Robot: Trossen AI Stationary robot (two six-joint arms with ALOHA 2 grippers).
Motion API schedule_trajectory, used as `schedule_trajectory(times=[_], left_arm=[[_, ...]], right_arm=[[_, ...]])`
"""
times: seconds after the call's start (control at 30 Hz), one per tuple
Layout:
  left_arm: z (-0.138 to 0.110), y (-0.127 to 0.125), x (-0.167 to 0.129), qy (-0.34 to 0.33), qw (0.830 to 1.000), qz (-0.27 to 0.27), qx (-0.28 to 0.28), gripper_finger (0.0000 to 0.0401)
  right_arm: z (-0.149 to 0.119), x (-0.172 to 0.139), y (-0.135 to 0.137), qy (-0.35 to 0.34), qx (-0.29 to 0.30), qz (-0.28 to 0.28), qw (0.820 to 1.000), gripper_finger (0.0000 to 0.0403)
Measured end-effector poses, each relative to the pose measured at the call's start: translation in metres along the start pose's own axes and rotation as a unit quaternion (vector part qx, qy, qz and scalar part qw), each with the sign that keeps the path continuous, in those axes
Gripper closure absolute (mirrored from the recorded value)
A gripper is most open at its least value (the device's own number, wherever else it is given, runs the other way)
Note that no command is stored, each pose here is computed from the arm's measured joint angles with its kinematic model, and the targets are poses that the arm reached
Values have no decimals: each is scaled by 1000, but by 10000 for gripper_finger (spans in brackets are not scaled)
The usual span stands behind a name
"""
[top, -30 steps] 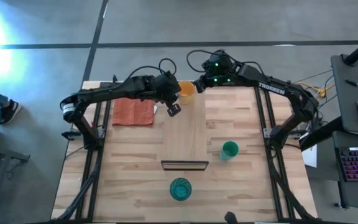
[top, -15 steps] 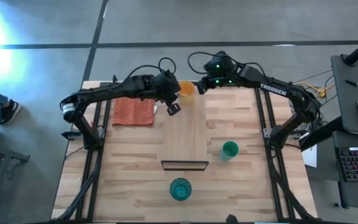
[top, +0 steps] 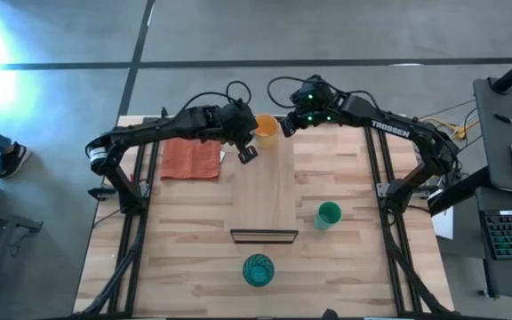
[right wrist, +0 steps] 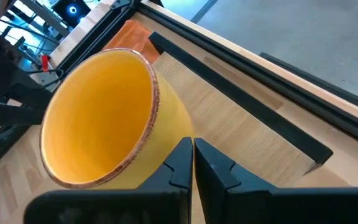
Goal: Stack small to large cups/mugs on shelf
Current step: Put the yellow mug on the shelf, then put the green cup on the shelf
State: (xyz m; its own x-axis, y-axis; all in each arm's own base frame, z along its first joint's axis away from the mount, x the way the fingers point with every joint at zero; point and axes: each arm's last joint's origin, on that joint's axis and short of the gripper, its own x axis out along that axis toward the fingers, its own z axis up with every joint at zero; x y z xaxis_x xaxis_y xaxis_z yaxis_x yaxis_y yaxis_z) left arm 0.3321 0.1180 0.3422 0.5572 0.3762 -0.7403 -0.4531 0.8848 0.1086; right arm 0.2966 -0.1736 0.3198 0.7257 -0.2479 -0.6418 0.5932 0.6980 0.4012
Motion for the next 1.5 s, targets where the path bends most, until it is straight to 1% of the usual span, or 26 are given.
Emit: schedule_trajectory(times=[0.27,0.43,0.63,0.73,0.83,0.97,1.1,1.23,1.37,1.43,1.5], left_arm=[[-1,3,1,4,1000,11,8,401],[-1,6,2,5,1000,14,7,401],[-5,3,-8,18,1000,11,3,401],[-8,-1,-20,20,1000,4,-3,401],[-7,-9,-39,-4,1000,-8,1,401],[-9,-17,-64,-32,999,-26,11,401],[-12,-19,-80,-47,998,-34,12,401],[-14,-19,-92,-62,998,-28,11,397],[-17,-17,-97,-67,997,-27,1,369],[-20,-18,-96,-62,998,-27,1,350],[-24,-18,-96,-59,998,-28,-10,332]], right_arm=[[-4,0,-2,19,7,-14,1000,394],[-4,0,-2,18,7,-15,1000,394],[-4,-2,-3,16,7,-28,999,394],[-5,-5,-3,15,0,-41,999,394],[-5,-11,-2,10,-7,-43,999,394],[-8,-30,3,12,-25,-40,999,394],[-21,-58,11,40,-40,-54,997,382],[-44,-88,19,91,-38,-94,991,348],[-73,-116,28,149,-13,-138,979,308],[-88,-127,33,167,4,-157,973,291],[-102,-137,38,178,25,-167,970,278]])
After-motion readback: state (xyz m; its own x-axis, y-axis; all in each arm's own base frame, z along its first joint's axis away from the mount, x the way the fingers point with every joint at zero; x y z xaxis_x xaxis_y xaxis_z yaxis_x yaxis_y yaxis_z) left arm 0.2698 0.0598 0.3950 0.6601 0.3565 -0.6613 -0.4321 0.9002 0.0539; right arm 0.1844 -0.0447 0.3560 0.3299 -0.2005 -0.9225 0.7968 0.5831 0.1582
